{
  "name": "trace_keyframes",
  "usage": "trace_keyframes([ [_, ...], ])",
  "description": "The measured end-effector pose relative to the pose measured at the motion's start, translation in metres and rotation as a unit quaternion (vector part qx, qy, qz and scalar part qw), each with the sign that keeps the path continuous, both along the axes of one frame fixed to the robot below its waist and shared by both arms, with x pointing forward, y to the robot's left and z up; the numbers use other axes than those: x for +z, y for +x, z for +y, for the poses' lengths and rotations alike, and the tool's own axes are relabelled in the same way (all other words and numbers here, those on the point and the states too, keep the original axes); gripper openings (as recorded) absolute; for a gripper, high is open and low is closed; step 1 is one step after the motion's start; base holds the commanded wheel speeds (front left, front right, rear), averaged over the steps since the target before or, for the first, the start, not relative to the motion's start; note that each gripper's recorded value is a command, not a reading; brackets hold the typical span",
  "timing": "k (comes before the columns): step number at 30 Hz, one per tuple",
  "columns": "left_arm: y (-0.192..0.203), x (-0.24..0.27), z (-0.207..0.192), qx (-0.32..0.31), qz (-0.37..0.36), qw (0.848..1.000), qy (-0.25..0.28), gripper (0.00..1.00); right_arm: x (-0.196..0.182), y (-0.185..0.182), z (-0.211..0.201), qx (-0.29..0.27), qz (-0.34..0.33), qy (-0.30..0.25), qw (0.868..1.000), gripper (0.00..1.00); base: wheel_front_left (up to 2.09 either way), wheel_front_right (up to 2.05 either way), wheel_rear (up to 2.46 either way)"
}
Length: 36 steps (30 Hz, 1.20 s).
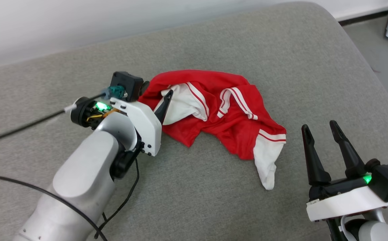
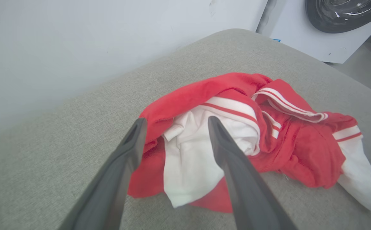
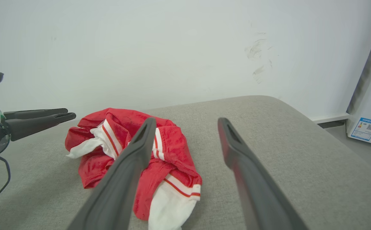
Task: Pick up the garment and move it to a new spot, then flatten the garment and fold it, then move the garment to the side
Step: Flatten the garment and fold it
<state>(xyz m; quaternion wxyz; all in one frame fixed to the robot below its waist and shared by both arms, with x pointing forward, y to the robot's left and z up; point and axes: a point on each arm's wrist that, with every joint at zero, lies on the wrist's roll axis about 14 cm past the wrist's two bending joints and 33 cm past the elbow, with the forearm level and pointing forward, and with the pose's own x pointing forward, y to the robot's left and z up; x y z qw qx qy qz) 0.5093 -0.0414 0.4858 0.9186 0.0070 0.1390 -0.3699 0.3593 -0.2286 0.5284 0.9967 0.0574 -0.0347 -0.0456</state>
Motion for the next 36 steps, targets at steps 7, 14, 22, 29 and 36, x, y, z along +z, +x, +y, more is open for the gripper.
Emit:
trace_keyframes([
  [7, -0.033, 0.002, 0.005, -0.004, -0.009, 1.0, 0.011, 1.0, 0.009, -0.002, 0.012, 0.022, -0.004, 0.0, 1.0, 1.0, 0.0, 0.0, 0.0],
  [14, -0.059, -0.015, -0.003, -0.053, 0.039, 0.995, 0.07, 1.0, 0.01, -0.004, 0.019, 0.033, 0.001, 0.003, 0.999, 1.0, 0.0, 0.0, 0.0],
  [22, -0.048, -0.028, -0.022, -0.095, 0.043, 0.985, 0.135, 1.0, 0.003, -0.007, 0.013, 0.021, 0.014, 0.005, 1.0, 1.0, 0.0, 0.0, 0.0],
  [29, -0.029, -0.048, -0.032, -0.113, 0.062, 0.976, 0.178, 1.0, -0.01, -0.01, 0.002, 0.002, 0.03, 0.016, 0.999, 1.0, 0.0, 0.0, 0.0],
  [36, -0.015, -0.059, -0.038, -0.111, 0.065, 0.974, 0.184, 0.0, -0.02, -0.012, -0.004, -0.012, 0.039, 0.024, 0.999, 1.0, 0.0, 0.0, 0.0],
])
